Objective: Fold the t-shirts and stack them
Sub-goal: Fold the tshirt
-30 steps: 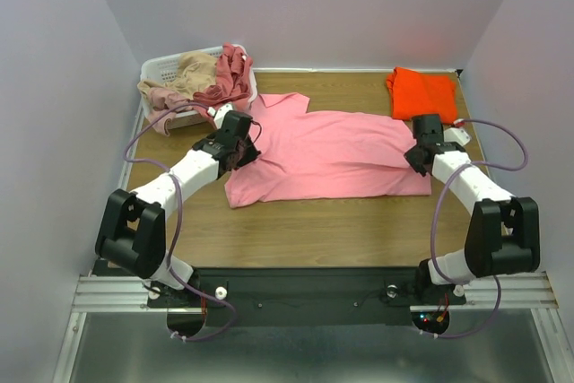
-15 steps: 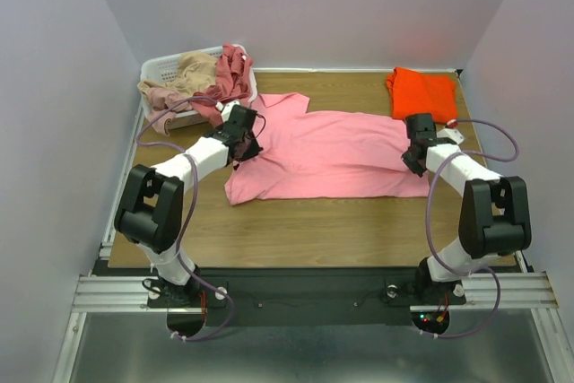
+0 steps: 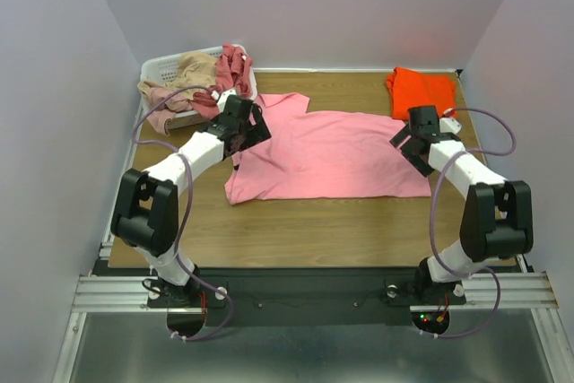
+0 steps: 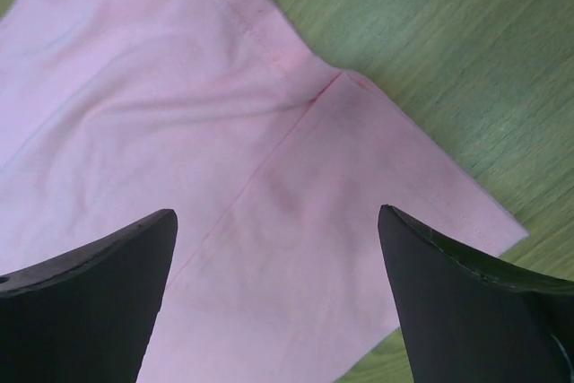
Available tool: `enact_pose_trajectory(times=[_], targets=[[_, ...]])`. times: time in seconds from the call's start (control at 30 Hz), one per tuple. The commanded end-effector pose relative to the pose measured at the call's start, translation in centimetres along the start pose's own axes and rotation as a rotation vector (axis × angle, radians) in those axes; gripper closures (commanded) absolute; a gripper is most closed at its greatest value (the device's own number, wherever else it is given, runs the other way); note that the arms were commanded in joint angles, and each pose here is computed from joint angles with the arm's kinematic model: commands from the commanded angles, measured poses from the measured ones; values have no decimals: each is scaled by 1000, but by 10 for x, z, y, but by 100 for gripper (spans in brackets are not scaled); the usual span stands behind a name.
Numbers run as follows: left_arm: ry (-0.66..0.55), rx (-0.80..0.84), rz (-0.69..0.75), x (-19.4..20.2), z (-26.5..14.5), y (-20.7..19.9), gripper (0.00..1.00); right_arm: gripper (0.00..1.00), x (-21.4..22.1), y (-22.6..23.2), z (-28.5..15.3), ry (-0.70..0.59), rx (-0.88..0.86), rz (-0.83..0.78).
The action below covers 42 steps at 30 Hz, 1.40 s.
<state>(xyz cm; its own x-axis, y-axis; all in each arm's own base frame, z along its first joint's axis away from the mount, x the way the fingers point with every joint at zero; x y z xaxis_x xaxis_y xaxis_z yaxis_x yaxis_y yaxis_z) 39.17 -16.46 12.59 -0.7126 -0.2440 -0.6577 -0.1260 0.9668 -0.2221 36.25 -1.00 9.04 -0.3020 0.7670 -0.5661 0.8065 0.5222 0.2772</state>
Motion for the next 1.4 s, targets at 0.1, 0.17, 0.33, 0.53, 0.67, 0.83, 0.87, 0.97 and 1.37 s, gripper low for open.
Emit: enact_pose_trajectory(times=[0.1,0.17,0.33,0.53,0.67,0.83,0.87,0.97,1.37], targets=[[-22,145,-30,21,-41,-6,2,0,-1,-1,-38,28,-158,-33],[-4,177,-34,39,-40,-3,2,0,8,1,-39,70,-196,-78],[43,126,-52,66,-22,11,2,0,36,7,-23,179,-260,-145],[127,53,-60,97,-4,28,2,0,62,-20,2,233,-137,-115],[197,3,-93,132,-7,50,2,0,70,-47,-6,218,-107,-86],[288,-115,-135,180,-29,89,2,0,90,-79,-17,264,-103,-98],[269,-88,-122,178,-32,87,2,0,92,-82,-21,268,-112,-98],[249,38,-175,171,-51,67,2,0,107,-100,-28,317,-101,-95],[332,-170,-236,202,-95,110,1,0,105,-122,-64,304,-145,-37]])
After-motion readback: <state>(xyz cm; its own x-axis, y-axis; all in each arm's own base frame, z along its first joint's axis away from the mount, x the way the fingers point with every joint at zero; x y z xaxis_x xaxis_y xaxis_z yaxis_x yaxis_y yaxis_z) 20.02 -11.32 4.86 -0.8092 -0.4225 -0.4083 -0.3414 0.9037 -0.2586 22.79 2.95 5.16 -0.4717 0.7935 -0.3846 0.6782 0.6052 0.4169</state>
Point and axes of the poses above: each gripper's point midway between its finger pads, its own z axis out along the fingers, its own y axis along the line the jaws close on, x = y × z, the point moved 2 cm from there along -z, back along the fingers, and after that the axes turned 9 degrees about z, right-handed, at the moved point
